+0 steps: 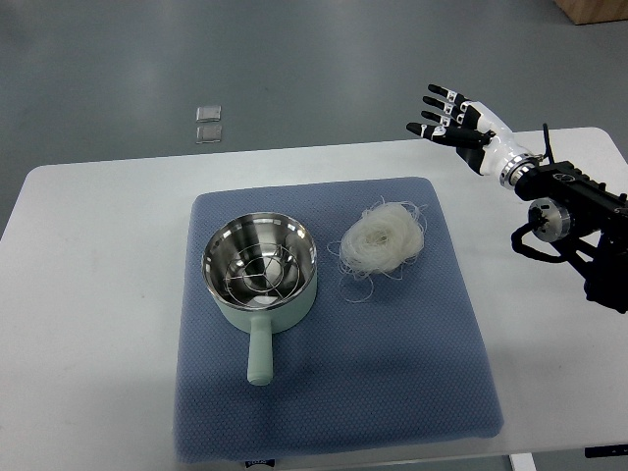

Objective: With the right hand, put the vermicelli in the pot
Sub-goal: 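Lower the right hand onto the white vermicelli bundle and close fingers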

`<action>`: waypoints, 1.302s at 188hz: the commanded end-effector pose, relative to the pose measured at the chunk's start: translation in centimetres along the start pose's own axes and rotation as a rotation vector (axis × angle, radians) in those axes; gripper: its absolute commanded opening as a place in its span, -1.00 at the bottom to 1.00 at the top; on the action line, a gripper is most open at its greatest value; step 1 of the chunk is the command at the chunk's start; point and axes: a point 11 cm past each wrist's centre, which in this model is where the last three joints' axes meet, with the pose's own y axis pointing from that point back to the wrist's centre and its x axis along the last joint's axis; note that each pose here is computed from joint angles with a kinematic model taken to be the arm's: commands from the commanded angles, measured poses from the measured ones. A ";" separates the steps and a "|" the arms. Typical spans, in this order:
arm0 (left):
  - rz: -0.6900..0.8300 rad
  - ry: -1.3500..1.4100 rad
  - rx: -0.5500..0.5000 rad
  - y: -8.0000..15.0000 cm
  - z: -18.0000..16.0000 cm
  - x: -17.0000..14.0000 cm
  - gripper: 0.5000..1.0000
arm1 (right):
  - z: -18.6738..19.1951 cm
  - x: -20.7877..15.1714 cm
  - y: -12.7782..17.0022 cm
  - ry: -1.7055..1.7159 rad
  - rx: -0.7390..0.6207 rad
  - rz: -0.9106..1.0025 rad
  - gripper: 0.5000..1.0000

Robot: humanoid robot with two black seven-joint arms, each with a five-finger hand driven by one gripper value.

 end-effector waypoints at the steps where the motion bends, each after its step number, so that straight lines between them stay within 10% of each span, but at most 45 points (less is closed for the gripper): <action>1: 0.002 0.000 0.000 0.0 0.0 0.1 1.00 | -1.4 -0.8 0.0 0.214 -0.008 -0.135 0.69; 70: 0.009 0.000 -0.008 0.0 0.5 0.2 1.00 | -6.9 -5.0 1.0 0.743 -0.054 -0.554 0.69; 245: 0.004 0.003 -0.010 0.0 0.6 0.0 1.00 | 2.0 -8.4 0.5 1.398 -0.207 -0.727 0.68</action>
